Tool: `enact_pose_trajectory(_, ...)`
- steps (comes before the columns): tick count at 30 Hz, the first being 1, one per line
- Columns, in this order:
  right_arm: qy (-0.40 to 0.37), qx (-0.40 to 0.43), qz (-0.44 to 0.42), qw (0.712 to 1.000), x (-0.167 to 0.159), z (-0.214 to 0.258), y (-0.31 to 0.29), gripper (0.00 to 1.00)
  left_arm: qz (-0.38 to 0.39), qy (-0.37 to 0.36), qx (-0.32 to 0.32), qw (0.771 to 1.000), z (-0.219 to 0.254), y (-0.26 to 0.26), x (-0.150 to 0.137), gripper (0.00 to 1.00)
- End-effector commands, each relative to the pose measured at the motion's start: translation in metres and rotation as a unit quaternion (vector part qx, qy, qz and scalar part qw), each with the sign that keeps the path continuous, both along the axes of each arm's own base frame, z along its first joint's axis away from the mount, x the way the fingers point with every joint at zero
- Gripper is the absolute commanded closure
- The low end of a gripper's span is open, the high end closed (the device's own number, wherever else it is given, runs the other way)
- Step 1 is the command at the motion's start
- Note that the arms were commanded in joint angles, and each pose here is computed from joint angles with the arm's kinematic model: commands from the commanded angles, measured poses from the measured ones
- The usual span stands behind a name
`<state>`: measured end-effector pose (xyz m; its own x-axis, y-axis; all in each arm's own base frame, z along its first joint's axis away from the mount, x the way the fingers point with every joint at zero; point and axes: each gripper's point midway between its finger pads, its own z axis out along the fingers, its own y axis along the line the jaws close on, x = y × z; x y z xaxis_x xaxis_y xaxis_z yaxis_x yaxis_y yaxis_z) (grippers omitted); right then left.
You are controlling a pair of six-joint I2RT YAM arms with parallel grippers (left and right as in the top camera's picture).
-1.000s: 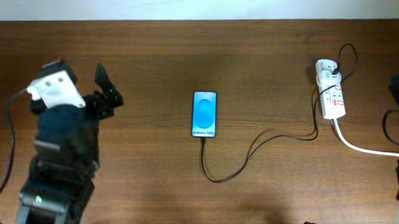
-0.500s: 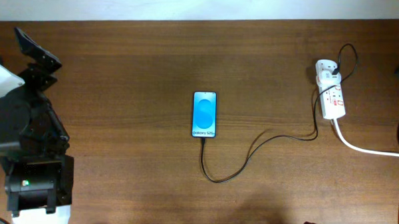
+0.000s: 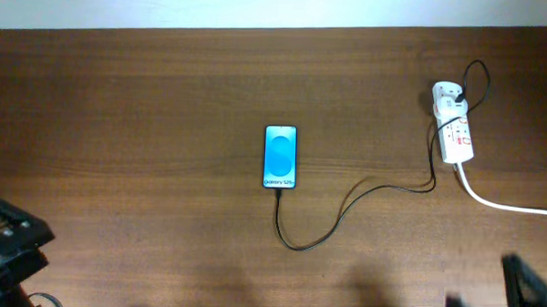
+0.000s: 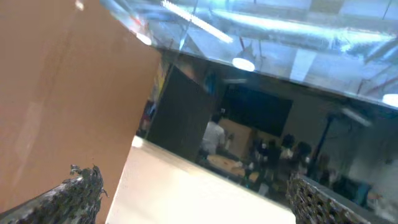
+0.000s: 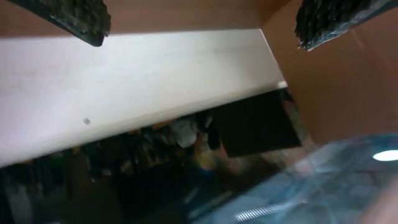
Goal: Plug charger to phone and switch on socket
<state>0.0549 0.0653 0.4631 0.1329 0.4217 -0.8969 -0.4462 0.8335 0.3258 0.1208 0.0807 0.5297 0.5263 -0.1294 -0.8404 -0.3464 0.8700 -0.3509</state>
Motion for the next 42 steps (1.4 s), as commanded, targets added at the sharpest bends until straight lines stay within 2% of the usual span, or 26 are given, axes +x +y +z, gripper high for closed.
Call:
enact_pose_trajectory(1,-0.063,-0.014,0.006,0.998,-0.046,0.0,0.004,0.01,-0.007,0.066,0.005,0.998,-0.027,-0.002,0.014,0.01)
enact_pose_trajectory(5,-0.094,-0.014,-0.001,0.996,-0.06,0.015,0.0,0.01,-0.008,0.133,-0.001,0.991,-0.058,-0.002,0.023,0.01)
enact_pose_trajectory(7,-0.185,-0.031,-0.06,0.98,-0.068,0.048,-0.014,0.01,-0.009,0.192,-0.007,0.981,-0.085,-0.001,0.027,0.01)
enact_pose_trajectory(9,-0.295,-0.038,-0.111,0.948,-0.077,0.081,-0.025,0.01,-0.031,0.245,-0.014,0.969,-0.112,-0.008,0.031,0.01)
enact_pose_trajectory(11,-0.322,-0.029,-0.12,0.938,-0.055,0.079,-0.029,0.01,-0.031,0.305,-0.022,0.952,-0.142,-0.008,0.028,0.01)
enact_pose_trajectory(13,-0.272,-0.034,-0.118,0.954,-0.015,0.053,-0.029,0.01,-0.031,0.348,-0.027,0.937,-0.163,-0.008,0.024,0.01)
enact_pose_trajectory(14,-0.212,-0.041,-0.117,0.969,0.026,0.019,-0.03,0.01,-0.032,0.395,-0.033,0.918,-0.186,-0.009,0.017,0.01)
enact_pose_trajectory(15,-0.178,-0.044,-0.116,0.976,0.051,-0.004,-0.031,0.01,-0.032,0.426,-0.037,0.903,-0.201,-0.009,0.011,0.01)
enact_pose_trajectory(17,-0.084,-0.047,-0.127,0.987,0.112,-0.078,-0.038,0.01,-0.032,0.522,-0.049,0.851,-0.246,-0.012,-0.015,0.01)
enact_pose_trajectory(18,-0.037,-0.047,-0.14,0.988,0.14,-0.123,-0.044,0.01,-0.031,0.537,-0.052,0.841,-0.252,-0.012,-0.02,0.01)
enact_pose_trajectory(19,-0.015,-0.049,-0.14,0.989,0.156,-0.153,-0.044,0.01,-0.031,0.537,-0.052,0.841,-0.252,-0.012,-0.02,0.01)
enact_pose_trajectory(21,0.005,-0.051,-0.14,0.989,0.169,-0.183,-0.045,0.01,-0.031,0.537,-0.052,0.841,-0.252,-0.012,-0.02,0.01)
enact_pose_trajectory(24,0.075,-0.059,-0.137,0.986,0.188,-0.255,-0.046,0.01,-0.031,0.537,-0.052,0.841,-0.252,-0.012,-0.02,0.01)
enact_pose_trajectory(27,0.179,-0.069,-0.156,0.969,0.191,-0.307,-0.055,0.01,-0.031,0.537,-0.052,0.841,-0.252,-0.012,-0.02,0.01)
enact_pose_trajectory(40,0.175,-0.068,-0.157,0.97,0.191,-0.305,-0.055,0.01,-0.031,0.537,-0.052,0.841,-0.252,-0.012,-0.02,0.01)
enact_pose_trajectory(41,0.173,-0.078,-0.17,0.967,0.191,-0.306,-0.059,0.01,-0.031,0.537,-0.052,0.841,-0.252,-0.012,-0.02,0.01)
enact_pose_trajectory(42,0.169,-0.123,-0.198,0.958,0.191,-0.307,-0.067,0.01,-0.031,0.537,-0.052,0.841,-0.252,-0.012,-0.02,0.01)
